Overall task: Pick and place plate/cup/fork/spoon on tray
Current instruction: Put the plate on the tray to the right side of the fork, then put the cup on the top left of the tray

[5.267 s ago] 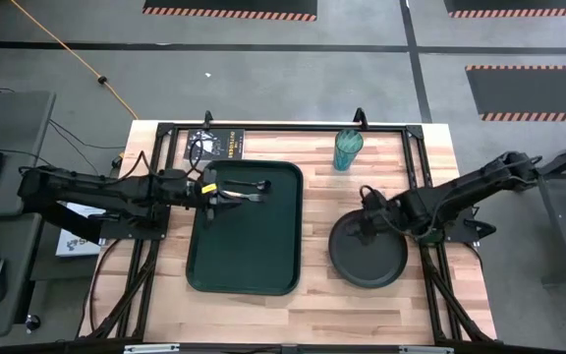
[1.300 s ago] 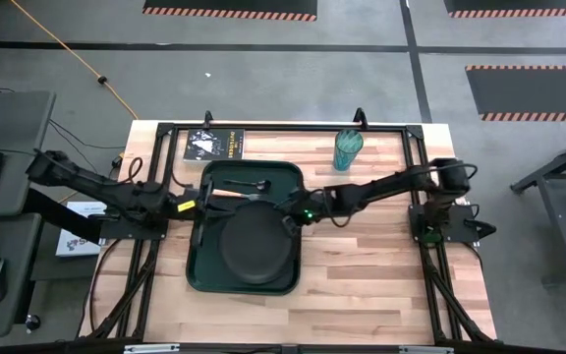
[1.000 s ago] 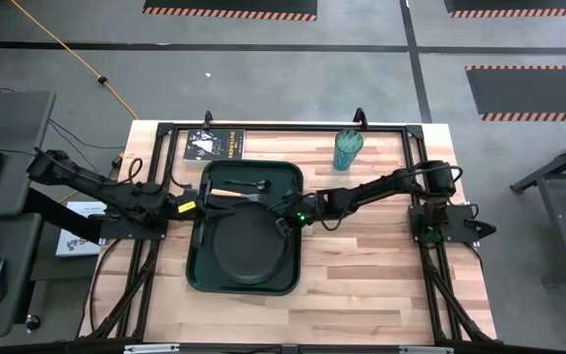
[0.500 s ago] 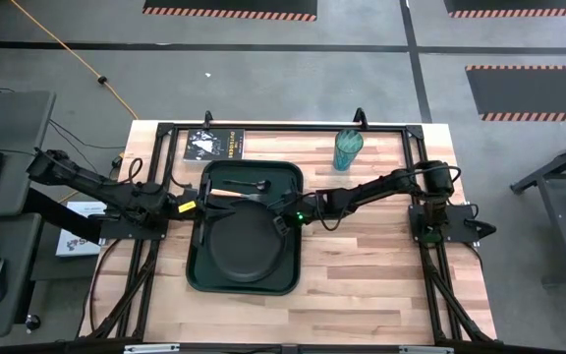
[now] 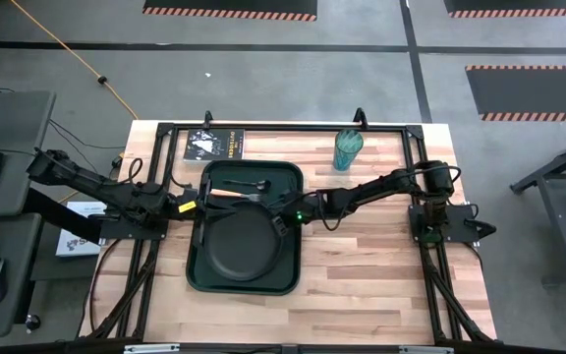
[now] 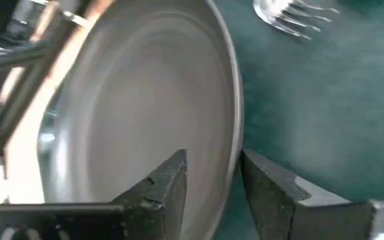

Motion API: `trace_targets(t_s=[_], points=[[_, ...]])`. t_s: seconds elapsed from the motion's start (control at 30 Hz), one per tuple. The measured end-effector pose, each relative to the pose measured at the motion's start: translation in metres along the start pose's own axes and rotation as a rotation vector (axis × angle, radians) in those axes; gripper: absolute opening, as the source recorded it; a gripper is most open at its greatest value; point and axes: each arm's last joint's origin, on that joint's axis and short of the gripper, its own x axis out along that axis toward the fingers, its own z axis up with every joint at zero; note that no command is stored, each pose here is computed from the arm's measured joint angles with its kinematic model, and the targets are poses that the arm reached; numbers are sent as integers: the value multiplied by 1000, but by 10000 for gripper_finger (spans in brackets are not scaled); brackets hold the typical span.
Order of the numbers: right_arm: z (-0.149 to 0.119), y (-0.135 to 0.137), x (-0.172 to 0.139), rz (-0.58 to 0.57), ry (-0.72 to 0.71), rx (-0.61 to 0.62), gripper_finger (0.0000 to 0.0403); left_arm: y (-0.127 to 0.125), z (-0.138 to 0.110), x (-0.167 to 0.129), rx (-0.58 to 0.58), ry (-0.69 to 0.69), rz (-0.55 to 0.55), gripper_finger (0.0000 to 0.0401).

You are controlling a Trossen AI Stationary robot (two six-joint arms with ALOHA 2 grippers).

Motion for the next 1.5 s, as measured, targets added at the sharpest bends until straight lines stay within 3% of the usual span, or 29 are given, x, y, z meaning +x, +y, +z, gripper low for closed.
trace_targets(t_s=[0.2, 0.47, 0.7, 0.8, 1.03, 1.37, 1.5], points=[[2, 6, 0, 93, 15, -37, 136, 0, 0, 0, 1, 3, 0, 0], [2, 3, 0, 53, 6, -82, 136, 0, -1, 0, -5, 8, 0, 0], [19, 6, -24, 21, -43, -263, 137, 0, -2, 0, -3, 23, 1, 0], [25, 9, -49, -73, -70, -353, 137, 0, -3, 0, 0, 33, 2, 0], [13, 11, -102, -435, -96, -465, 137, 1, -5, 0, 6, 49, 9, 0], [-21, -10, -132, -796, 31, -431, 137, 1, -7, 0, 12, 67, 16, 0], [-43, -36, -141, -813, 37, -328, 137, 1, -7, 0, 13, 70, 16, 0]])
